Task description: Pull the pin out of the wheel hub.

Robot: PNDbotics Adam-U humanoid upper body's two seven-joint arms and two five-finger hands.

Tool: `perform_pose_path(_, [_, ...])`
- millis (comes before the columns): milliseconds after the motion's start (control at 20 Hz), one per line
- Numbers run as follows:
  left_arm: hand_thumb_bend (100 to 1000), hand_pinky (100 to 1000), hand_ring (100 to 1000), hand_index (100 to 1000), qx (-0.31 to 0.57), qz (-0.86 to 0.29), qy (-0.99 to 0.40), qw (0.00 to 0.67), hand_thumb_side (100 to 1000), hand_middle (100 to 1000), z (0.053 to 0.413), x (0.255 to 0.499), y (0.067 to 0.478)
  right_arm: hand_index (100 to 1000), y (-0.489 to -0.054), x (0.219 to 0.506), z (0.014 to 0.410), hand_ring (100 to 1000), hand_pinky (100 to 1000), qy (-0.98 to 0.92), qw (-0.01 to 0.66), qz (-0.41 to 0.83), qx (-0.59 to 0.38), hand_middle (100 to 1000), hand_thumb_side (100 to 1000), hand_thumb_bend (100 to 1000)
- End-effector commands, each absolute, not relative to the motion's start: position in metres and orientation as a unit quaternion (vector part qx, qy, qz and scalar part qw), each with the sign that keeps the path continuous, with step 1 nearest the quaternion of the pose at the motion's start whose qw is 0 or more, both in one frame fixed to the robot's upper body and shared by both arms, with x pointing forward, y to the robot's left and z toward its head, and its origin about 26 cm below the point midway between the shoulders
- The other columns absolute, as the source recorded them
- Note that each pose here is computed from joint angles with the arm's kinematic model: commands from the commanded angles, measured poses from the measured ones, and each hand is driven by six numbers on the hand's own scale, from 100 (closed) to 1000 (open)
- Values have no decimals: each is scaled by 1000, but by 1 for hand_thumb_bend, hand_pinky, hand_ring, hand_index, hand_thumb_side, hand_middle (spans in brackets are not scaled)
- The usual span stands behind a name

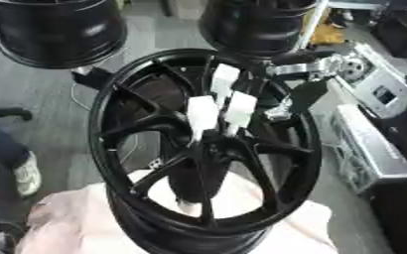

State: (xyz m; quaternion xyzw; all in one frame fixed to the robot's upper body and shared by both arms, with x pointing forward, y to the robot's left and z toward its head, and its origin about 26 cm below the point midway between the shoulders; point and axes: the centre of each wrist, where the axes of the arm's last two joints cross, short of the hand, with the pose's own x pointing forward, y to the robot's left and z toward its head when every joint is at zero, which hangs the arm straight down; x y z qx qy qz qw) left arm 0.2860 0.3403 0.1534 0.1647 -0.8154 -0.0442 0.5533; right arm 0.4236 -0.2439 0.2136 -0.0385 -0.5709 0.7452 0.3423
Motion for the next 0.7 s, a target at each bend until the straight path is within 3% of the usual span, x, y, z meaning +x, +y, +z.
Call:
perform_pose_path(50, [423, 766, 701, 750, 172, -58, -818, 546, 649, 715, 160, 286, 342, 933, -242, 425, 227, 878, 782, -569, 328, 752, -49, 849, 613, 297])
perform_pose_path(700, [424, 766, 701, 750, 172, -57, -818, 546, 649, 715, 160, 285, 342, 903, -230, 430, 219, 780, 729, -548, 315, 774, -41, 780, 567, 282])
